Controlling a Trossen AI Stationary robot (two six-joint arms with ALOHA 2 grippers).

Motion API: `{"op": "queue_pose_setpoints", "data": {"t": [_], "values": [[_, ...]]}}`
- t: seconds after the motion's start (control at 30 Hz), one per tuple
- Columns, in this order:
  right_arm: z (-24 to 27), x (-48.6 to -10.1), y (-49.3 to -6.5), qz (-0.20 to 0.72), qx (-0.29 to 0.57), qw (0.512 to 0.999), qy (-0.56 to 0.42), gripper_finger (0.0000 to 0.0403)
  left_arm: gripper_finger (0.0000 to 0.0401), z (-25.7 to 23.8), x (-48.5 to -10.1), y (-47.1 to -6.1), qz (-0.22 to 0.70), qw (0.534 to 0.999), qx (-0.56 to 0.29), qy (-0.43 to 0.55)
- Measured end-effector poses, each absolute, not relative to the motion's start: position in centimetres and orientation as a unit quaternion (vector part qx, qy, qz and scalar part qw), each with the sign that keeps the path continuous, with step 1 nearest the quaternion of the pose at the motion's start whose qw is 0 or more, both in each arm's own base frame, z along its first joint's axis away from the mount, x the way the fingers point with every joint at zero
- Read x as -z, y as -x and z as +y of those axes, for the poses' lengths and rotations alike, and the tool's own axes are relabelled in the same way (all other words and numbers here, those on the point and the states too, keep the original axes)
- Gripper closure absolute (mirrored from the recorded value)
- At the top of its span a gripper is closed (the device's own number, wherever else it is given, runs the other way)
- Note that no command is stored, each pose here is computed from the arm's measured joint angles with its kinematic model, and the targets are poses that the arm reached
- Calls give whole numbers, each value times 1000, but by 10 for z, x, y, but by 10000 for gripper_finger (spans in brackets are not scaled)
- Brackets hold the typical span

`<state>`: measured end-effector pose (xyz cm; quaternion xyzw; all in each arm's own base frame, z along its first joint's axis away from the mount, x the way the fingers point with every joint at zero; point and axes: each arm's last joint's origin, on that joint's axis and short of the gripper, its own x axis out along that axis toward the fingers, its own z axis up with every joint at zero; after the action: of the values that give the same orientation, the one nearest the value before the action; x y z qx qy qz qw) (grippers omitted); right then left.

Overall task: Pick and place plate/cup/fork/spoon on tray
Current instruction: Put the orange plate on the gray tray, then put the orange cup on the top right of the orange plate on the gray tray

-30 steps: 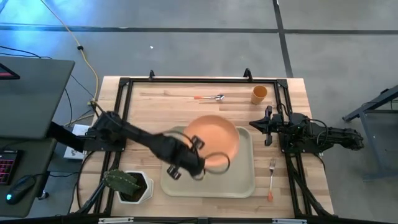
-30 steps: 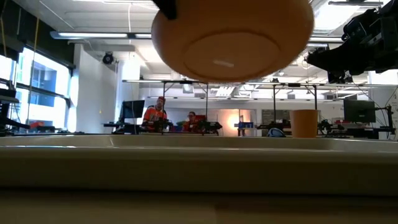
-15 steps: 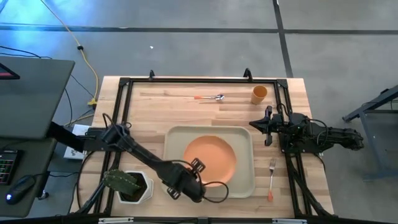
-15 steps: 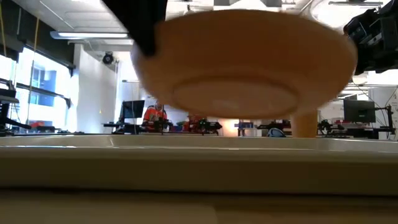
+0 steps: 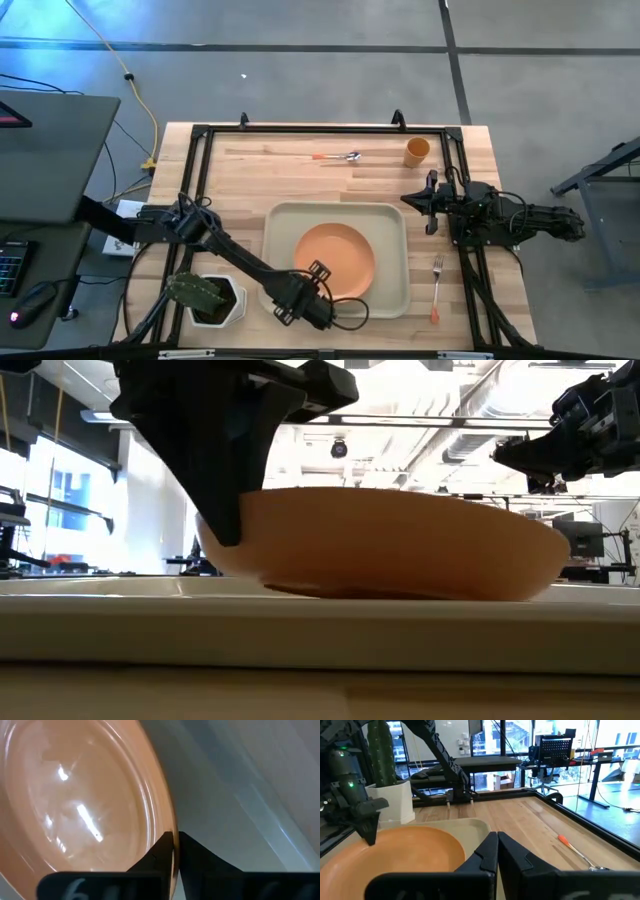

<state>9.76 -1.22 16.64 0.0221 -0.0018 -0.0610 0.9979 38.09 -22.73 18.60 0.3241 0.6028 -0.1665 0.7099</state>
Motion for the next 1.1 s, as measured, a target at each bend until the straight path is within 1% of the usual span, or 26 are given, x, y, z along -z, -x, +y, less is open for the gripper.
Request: {"op": "queue_pose_setpoints", "data": {"t": [0.13,0.37,0.5,0.7,0.77,0.9,1.0,1.1], "values": [[-12,-166,-98,-2,61,998,-22,402,362,-225,-186,-382,609,716,154,-304],[-12,-166,-98,-2,61,998,-22,402,325,-225,-185,-382,615,715,169,-286],[-12,-166,-98,-2,61,998,-22,402,291,-222,-185,-383,618,715,168,-282],[-12,-166,-98,-2,61,998,-22,402,231,-214,-195,-384,630,711,180,-254],[-12,-166,-98,-2,61,998,-22,402,211,-210,-206,-386,630,714,184,-243],[-12,-166,-98,-2,61,998,-22,402,183,-192,-243,-388,630,721,178,-229],[-12,-166,-98,0,61,998,-22,402,176,-166,-280,-391,599,760,158,-198],[-12,-166,-98,2,61,998,-22,402,177,-132,-324,-387,544,817,122,-146]]}}
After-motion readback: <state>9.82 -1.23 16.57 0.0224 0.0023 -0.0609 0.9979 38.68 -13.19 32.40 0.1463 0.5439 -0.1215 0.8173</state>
